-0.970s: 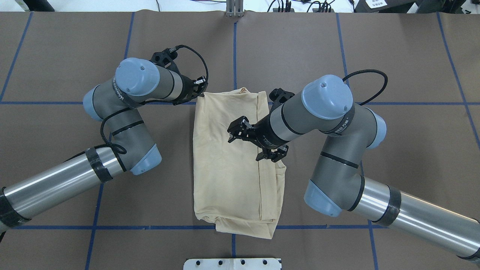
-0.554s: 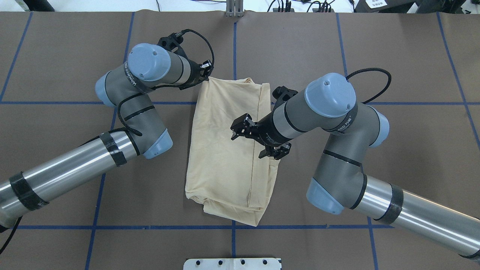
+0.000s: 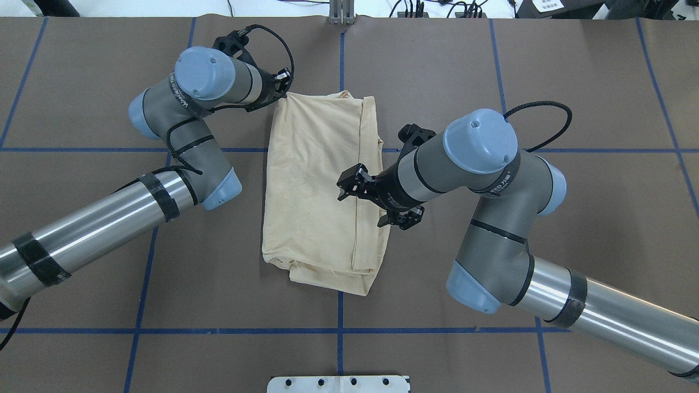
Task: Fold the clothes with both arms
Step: 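Release the fold with the right gripper while the left gripper withdraws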
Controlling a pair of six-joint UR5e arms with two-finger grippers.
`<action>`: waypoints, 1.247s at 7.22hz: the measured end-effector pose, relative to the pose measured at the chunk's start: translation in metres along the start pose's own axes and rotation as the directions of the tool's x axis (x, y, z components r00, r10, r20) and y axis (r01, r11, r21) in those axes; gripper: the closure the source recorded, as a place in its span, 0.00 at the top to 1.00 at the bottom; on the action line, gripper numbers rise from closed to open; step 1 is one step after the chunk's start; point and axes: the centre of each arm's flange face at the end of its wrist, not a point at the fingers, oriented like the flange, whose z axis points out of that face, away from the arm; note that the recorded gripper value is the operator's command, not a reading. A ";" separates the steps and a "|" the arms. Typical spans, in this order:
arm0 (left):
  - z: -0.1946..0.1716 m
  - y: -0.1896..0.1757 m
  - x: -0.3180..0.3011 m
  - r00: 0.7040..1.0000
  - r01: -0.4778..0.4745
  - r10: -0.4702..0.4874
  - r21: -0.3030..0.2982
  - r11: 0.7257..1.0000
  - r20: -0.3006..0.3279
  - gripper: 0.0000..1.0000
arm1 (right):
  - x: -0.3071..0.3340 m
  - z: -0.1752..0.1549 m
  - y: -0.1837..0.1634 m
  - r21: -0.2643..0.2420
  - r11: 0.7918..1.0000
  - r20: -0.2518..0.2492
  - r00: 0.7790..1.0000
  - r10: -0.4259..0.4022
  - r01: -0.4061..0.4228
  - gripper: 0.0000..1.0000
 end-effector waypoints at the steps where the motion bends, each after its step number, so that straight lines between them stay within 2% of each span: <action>1: 0.000 -0.004 -0.002 1.000 -0.002 0.002 0.003 1.000 -0.005 1.00 | 0.000 0.001 0.000 0.009 1.000 0.000 1.000 -0.019 0.019 1.00; 3: -0.014 -0.011 -0.009 0.999 -0.009 0.009 0.003 1.000 -0.032 1.00 | 0.000 0.003 -0.001 0.045 0.993 -0.002 0.994 -0.111 0.111 1.00; 5: -0.059 -0.019 -0.042 0.997 -0.020 0.017 -0.042 0.999 -0.070 1.00 | 0.002 0.008 -0.002 0.084 0.964 -0.026 0.967 -0.252 0.253 1.00; 7: -0.114 -0.017 -0.071 0.997 -0.027 0.020 -0.086 0.996 -0.080 1.00 | 0.005 0.023 0.003 0.094 0.911 -0.123 0.913 -0.388 0.400 1.00; 8: -0.142 -0.012 -0.080 0.997 -0.025 0.018 -0.098 0.995 -0.070 1.00 | 0.006 0.032 0.010 0.097 0.886 -0.172 0.884 -0.435 0.454 1.00; 9: -0.168 -0.006 -0.091 0.998 -0.022 0.016 -0.106 0.994 -0.057 1.00 | 0.004 0.043 0.020 0.100 0.868 -0.218 0.862 -0.458 0.486 1.00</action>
